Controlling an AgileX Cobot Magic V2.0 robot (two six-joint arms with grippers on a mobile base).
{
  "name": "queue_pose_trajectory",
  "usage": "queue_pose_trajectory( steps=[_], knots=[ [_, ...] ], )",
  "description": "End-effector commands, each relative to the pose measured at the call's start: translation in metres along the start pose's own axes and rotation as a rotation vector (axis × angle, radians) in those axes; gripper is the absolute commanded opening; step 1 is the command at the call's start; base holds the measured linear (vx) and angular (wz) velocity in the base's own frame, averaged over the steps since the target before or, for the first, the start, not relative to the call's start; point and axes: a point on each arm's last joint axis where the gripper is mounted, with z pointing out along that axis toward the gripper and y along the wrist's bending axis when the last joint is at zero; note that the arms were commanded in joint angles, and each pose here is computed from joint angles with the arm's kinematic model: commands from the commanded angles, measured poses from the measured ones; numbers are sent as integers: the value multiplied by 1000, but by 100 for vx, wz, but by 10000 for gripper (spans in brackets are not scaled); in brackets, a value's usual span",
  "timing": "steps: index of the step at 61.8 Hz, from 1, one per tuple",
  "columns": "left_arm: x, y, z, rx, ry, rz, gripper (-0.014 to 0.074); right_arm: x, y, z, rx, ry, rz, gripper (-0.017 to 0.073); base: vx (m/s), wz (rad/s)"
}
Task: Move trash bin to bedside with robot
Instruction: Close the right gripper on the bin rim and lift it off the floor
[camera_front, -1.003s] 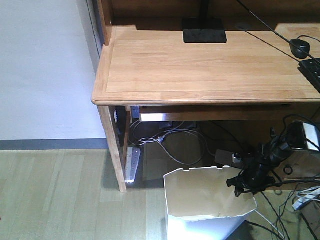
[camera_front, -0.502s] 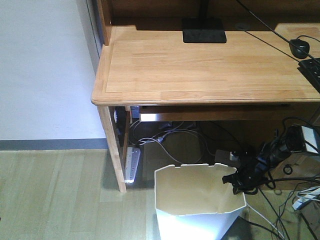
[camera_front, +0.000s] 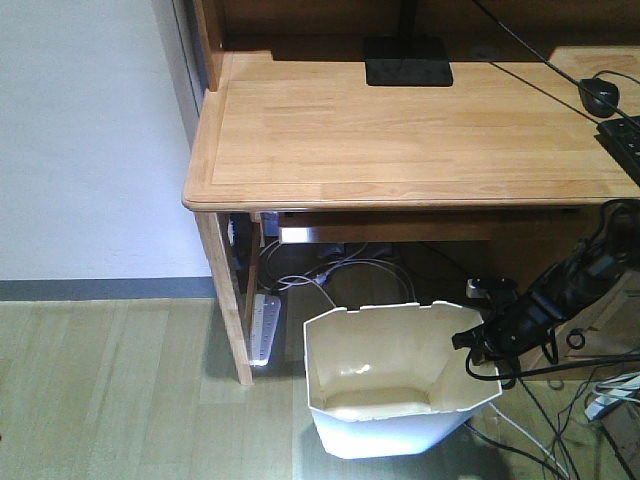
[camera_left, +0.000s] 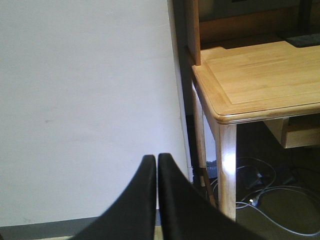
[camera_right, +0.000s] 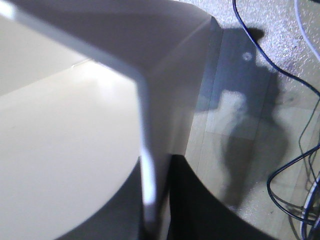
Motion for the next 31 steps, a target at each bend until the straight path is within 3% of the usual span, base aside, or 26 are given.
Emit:
queue_pose_trajectory(
  steps=[1, 17, 31],
  knots=[
    [2, -2, 2, 12, -56, -11, -6, -15, 17, -51, -105, -36, -37, -10, 0, 0],
    [2, -2, 2, 12, -56, -11, -6, -7, 37, -115, -96, -105, -73, -7, 0, 0],
    [2, -2, 2, 12, -56, -11, -6, 6, 55, -167, -100, -188, -61, -7, 0, 0]
  ],
)
